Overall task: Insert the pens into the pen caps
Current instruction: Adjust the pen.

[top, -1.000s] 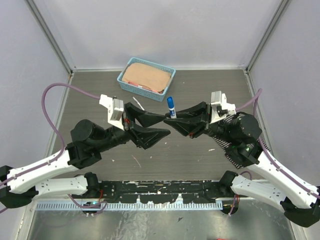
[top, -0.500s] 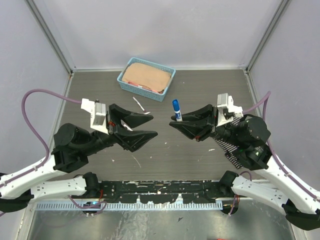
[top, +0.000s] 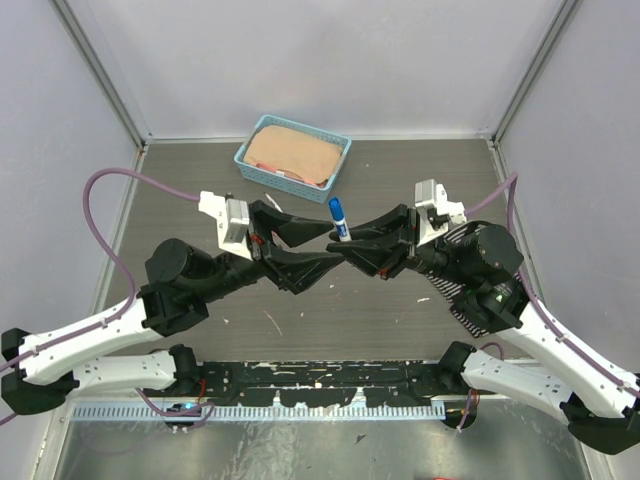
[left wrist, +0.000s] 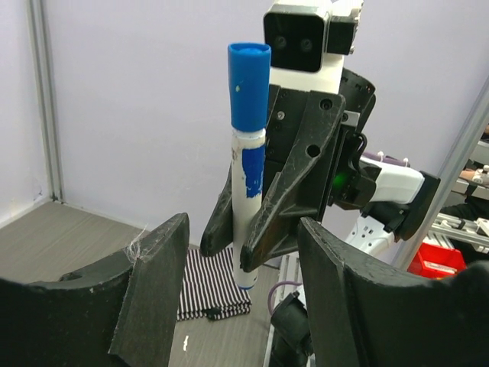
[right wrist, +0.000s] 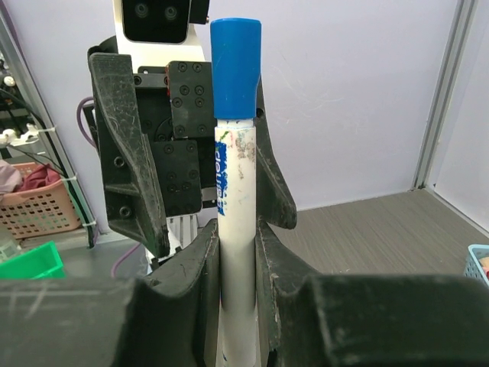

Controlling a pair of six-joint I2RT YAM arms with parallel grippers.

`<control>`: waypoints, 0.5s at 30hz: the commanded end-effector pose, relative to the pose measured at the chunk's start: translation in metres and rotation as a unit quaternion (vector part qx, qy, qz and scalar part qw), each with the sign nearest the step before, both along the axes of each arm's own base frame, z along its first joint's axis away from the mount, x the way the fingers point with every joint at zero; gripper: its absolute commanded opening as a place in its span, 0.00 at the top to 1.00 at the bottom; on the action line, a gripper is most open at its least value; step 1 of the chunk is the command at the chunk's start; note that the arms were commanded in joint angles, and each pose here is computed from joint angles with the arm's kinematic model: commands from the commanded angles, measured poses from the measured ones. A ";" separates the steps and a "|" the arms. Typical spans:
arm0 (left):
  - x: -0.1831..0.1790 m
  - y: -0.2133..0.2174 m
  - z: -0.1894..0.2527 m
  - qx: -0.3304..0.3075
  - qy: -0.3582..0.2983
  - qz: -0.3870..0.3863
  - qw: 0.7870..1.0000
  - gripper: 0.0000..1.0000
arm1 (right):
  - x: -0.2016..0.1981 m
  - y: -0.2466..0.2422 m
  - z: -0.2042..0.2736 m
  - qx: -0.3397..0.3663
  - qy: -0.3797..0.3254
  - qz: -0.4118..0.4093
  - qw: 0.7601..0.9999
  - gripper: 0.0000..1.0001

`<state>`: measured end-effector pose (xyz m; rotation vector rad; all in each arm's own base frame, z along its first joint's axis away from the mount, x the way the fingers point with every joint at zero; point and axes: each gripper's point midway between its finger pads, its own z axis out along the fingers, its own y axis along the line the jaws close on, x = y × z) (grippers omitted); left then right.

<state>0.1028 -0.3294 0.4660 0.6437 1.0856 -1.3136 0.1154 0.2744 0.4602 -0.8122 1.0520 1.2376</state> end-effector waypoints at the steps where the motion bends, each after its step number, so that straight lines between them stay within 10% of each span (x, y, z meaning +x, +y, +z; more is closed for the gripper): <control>1: -0.007 0.015 0.046 -0.069 -0.029 0.000 0.997 0.35 | -0.008 -0.002 0.015 0.025 -0.021 0.015 0.999 1.00; 15: 0.001 0.023 0.040 -0.050 -0.043 0.034 0.997 0.35 | -0.009 0.003 0.013 0.018 -0.018 0.028 0.999 1.00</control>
